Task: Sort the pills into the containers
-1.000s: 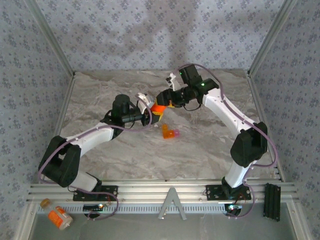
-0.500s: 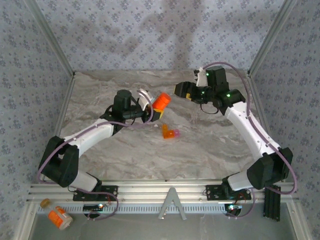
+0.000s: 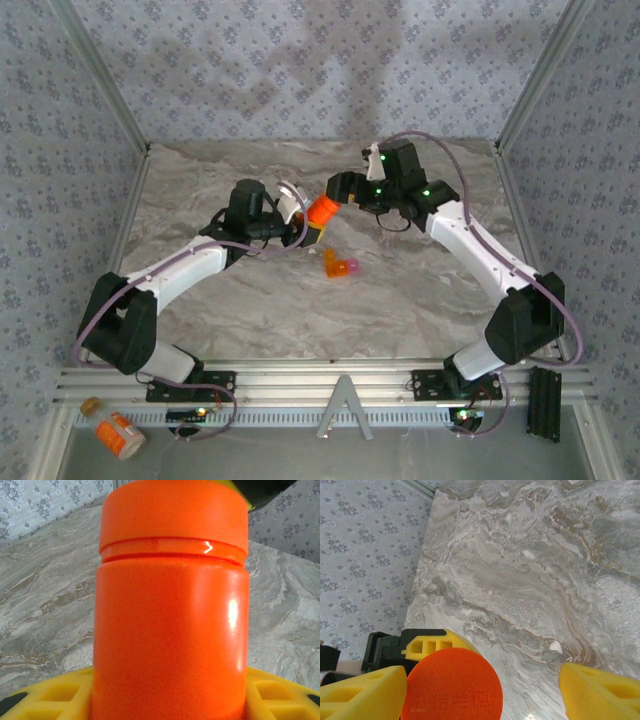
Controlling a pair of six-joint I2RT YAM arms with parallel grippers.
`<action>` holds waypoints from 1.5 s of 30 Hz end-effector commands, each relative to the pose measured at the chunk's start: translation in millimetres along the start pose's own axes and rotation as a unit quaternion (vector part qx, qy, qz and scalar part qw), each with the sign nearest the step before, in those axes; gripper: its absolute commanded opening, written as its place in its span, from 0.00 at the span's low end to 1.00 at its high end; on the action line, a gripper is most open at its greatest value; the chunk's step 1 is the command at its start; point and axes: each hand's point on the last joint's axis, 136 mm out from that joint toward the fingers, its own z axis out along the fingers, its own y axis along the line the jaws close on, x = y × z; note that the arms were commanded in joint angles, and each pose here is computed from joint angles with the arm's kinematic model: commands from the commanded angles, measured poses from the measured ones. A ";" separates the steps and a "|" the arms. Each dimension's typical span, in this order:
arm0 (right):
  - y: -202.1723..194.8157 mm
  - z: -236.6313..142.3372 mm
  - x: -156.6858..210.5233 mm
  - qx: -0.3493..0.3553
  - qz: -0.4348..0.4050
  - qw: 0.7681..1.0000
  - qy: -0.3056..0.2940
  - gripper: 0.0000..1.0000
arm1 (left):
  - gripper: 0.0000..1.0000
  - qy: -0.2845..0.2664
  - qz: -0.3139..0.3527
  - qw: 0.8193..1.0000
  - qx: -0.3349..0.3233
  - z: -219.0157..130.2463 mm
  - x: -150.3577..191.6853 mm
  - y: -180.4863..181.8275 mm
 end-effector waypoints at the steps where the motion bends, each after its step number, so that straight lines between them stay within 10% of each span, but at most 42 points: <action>1: 11.7 2.5 -6.1 -0.015 0.000 1.000 -0.009 0.79 | 0.00 -0.021 0.024 0.999 0.004 -0.1 -19.7 -2.0; 21: 16.9 10.7 11.9 -0.053 0.012 0.998 0.020 0.74 | 0.00 -0.023 0.021 1.000 0.007 1.9 -20.2 -1.1; 31: 18.4 13.7 18.1 -0.070 0.011 0.997 0.028 0.51 | 0.00 -0.026 0.022 0.999 0.005 1.7 -22.5 -1.0; 37: 38.0 10.9 9.7 -0.170 -0.088 0.981 0.009 0.42 | 0.00 -0.031 0.021 0.999 0.021 -5.2 -27.4 -8.9; 45: 43.9 1.7 13.2 -0.273 -0.212 0.938 0.015 0.54 | 0.00 -0.028 0.013 0.998 0.046 -13.8 -29.0 -20.3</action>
